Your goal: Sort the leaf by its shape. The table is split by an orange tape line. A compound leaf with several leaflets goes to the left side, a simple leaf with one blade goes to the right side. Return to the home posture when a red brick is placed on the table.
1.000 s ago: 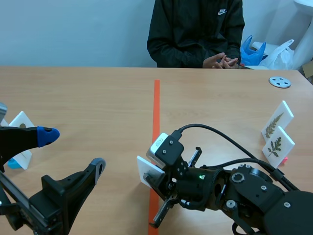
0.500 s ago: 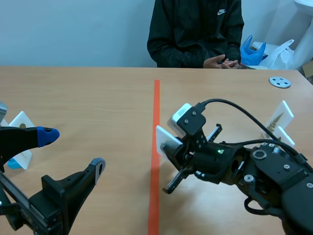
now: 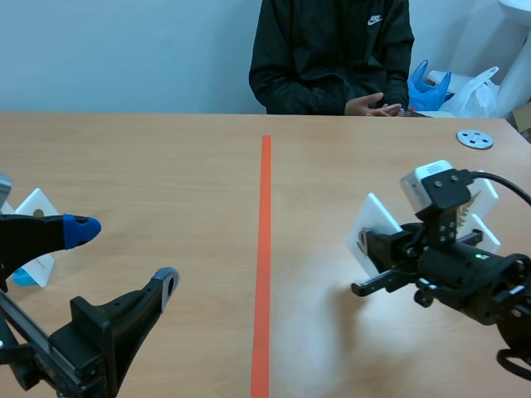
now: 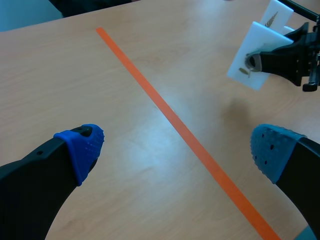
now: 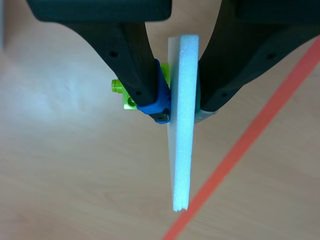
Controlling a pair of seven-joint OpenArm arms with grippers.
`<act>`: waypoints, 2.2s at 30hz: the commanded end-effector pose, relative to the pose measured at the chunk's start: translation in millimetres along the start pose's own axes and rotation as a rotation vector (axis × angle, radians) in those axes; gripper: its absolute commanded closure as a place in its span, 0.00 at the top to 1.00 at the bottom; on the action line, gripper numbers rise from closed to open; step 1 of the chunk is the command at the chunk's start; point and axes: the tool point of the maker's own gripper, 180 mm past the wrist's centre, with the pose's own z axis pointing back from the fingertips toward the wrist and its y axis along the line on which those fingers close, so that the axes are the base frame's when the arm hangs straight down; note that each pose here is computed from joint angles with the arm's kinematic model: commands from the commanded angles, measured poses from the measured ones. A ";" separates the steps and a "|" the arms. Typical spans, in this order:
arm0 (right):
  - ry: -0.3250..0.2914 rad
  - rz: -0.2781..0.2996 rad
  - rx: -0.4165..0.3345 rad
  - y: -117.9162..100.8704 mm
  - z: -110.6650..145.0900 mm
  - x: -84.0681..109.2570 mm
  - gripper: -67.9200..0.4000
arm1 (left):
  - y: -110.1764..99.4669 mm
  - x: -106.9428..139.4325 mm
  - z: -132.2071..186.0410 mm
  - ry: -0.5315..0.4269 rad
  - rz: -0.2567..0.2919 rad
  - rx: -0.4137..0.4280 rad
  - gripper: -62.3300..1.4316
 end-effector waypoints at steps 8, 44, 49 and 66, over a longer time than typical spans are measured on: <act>-0.006 -0.032 -0.160 -54.5 31.5 -3.7 0.03 | 0.6 6.0 0.2 -0.025 0.005 0.002 1.00; 0.030 -0.104 -0.344 -105.4 47.0 -46.7 0.05 | 0.7 6.6 0.2 -0.029 0.006 0.002 1.00; 0.033 -0.104 -0.344 -105.3 47.3 -47.5 0.13 | 0.7 6.6 0.2 -0.029 0.006 0.002 1.00; 0.029 -0.104 -0.344 -105.6 47.4 -46.7 0.31 | 0.7 6.6 0.2 -0.029 0.006 0.002 1.00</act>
